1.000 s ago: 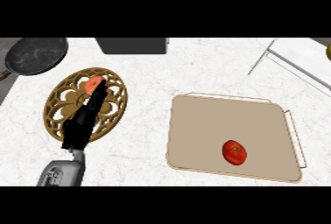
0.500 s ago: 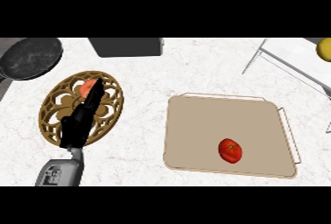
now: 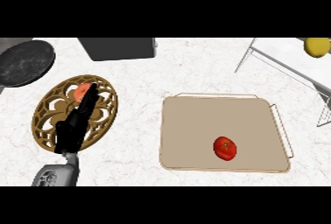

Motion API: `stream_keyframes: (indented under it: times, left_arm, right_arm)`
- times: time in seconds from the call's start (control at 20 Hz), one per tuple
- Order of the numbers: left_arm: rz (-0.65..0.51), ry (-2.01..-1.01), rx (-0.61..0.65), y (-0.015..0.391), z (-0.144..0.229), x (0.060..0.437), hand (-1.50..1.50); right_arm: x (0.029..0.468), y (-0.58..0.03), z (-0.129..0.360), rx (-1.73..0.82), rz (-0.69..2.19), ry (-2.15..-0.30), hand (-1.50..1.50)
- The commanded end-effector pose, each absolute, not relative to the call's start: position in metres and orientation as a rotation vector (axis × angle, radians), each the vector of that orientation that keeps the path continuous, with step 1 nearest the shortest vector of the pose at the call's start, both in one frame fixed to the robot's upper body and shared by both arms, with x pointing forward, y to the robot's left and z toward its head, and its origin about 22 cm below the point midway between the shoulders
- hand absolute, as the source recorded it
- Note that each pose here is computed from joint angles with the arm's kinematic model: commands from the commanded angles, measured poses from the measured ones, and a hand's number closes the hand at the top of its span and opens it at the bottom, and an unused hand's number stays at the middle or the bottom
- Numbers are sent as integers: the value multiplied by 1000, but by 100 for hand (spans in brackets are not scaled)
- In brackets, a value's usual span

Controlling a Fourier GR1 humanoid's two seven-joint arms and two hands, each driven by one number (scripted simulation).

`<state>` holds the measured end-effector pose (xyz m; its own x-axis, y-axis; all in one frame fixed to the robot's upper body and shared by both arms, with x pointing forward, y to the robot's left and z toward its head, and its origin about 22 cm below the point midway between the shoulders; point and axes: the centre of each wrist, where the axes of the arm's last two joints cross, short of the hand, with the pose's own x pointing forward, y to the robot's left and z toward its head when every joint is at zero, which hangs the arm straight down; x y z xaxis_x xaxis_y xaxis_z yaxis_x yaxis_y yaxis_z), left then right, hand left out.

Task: Pick the lemon from the tray and place it in the tiered shelf

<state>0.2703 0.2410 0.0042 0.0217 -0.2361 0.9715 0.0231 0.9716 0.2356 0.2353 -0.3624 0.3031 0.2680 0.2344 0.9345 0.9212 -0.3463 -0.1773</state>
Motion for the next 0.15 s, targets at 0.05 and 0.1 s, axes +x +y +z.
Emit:
stream_keyframes:
  times: [0.05, 0.1]
  left_arm:
    - [-201, -1526, 193, 247, 9, 270, 0]
    - [-193, -1536, 164, 243, 8, 269, 0]
  right_arm:
    - [166, -337, 298, -1687, -1071, -992, -150]
    - [152, -337, 289, -1691, -1060, -987, -150]
